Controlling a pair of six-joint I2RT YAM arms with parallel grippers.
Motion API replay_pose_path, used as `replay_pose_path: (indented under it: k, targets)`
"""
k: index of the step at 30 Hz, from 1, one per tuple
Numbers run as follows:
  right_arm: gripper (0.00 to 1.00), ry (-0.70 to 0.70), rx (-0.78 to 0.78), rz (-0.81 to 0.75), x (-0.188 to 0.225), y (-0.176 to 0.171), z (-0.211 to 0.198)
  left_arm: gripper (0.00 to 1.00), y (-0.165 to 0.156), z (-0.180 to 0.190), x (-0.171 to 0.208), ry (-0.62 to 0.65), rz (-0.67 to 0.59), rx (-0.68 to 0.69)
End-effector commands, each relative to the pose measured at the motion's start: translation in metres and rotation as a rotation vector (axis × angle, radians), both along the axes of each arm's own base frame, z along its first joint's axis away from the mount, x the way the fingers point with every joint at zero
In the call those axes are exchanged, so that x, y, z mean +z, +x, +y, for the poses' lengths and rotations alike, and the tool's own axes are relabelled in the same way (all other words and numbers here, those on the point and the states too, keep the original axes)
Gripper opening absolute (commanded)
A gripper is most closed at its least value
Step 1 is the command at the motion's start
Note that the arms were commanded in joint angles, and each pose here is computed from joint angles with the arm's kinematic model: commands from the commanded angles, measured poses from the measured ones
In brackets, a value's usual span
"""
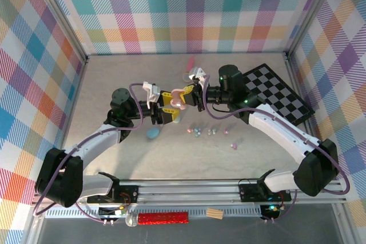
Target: Insert the wireless bluetooth earbuds into the charging case
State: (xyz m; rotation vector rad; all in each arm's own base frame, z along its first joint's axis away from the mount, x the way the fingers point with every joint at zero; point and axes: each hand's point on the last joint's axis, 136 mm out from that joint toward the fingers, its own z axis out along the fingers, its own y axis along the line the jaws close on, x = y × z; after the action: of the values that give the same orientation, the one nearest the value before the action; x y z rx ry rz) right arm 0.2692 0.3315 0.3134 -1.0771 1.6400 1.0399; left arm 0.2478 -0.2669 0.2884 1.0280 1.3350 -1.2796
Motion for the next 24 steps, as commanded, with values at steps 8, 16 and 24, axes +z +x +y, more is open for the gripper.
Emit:
replay_pose_path:
  k: [8, 16, 24]
  targets:
    - [0.00, 0.006, 0.019, -0.015, -0.0019, 0.0039, 0.0037, 0.56, -0.0055, -0.0033, 0.0157, -0.030, -0.055, -0.037]
    - [0.00, 0.010, 0.023, -0.013, -0.0002, 0.0049, 0.0053, 0.51, -0.0051, -0.0033, 0.0146, -0.030, -0.055, -0.034]
    - [0.00, 0.023, 0.011, 0.004, 0.0034, 0.0061, 0.0056, 0.42, -0.0043, -0.0037, 0.0120, -0.027, -0.052, -0.034]
